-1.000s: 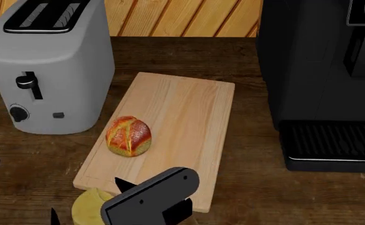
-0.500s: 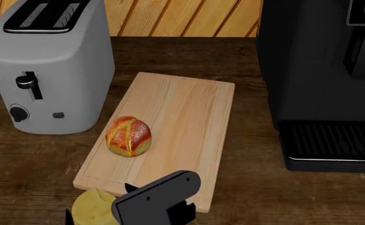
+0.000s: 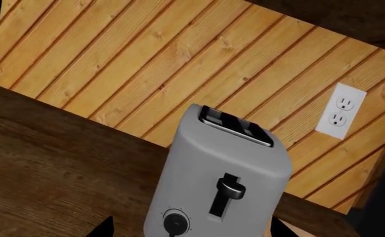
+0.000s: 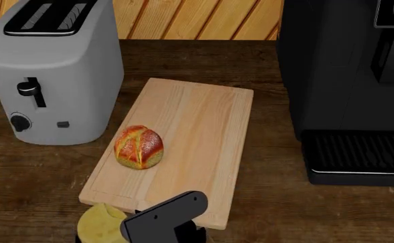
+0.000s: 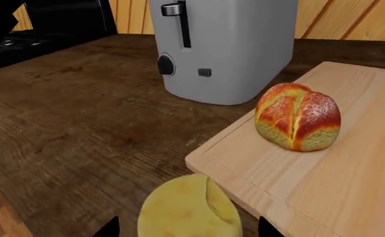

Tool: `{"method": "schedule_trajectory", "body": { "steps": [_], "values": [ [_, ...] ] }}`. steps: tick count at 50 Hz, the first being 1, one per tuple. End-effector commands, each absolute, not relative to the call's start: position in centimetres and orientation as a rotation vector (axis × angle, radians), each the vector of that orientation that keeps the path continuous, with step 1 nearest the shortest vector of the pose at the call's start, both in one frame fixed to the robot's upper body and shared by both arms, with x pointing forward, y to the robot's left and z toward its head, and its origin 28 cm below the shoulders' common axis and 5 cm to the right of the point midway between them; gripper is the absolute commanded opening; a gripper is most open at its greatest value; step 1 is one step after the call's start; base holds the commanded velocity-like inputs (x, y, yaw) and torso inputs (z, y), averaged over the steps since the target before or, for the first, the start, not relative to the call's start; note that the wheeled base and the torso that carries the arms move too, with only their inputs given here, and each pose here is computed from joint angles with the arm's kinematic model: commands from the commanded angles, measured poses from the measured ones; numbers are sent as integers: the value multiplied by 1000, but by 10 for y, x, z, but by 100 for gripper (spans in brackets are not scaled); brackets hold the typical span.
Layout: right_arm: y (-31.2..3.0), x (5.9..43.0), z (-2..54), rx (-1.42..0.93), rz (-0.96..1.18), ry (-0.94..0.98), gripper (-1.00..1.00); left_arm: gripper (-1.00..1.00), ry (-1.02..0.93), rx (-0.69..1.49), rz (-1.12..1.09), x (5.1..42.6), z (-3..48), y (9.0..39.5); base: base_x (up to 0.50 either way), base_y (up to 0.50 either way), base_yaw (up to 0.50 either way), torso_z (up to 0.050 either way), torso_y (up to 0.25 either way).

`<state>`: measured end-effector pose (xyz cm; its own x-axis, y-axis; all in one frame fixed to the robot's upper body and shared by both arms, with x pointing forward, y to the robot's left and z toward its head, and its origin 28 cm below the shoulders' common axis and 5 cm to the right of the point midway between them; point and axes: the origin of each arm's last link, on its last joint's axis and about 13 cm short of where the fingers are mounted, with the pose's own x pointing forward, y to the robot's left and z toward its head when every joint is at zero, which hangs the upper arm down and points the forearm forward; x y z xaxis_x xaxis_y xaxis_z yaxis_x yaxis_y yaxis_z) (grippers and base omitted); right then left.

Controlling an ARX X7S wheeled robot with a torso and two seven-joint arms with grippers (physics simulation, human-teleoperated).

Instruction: Place the bread and cheese on the cutting board.

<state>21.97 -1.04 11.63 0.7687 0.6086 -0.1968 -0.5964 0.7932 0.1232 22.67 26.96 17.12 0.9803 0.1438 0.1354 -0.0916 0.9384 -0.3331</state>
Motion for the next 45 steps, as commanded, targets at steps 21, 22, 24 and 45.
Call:
{"method": "schedule_trajectory", "body": {
  "steps": [21, 22, 24, 45],
  "values": [
    [-6, 224, 101, 63, 663, 277, 100, 100, -162, -334, 121, 225, 172, 270, 0, 0, 0, 0, 0],
    [-6, 223, 101, 62, 664, 279, 100, 100, -163, -334, 121, 225, 172, 270, 0, 0, 0, 0, 0],
    [-6, 223, 100, 61, 665, 281, 100, 100, -162, -333, 120, 225, 172, 270, 0, 0, 0, 0, 0],
    [-4, 230, 93, 60, 661, 310, 100, 100, -162, -337, 120, 225, 172, 270, 0, 0, 0, 0, 0]
  ]
}}
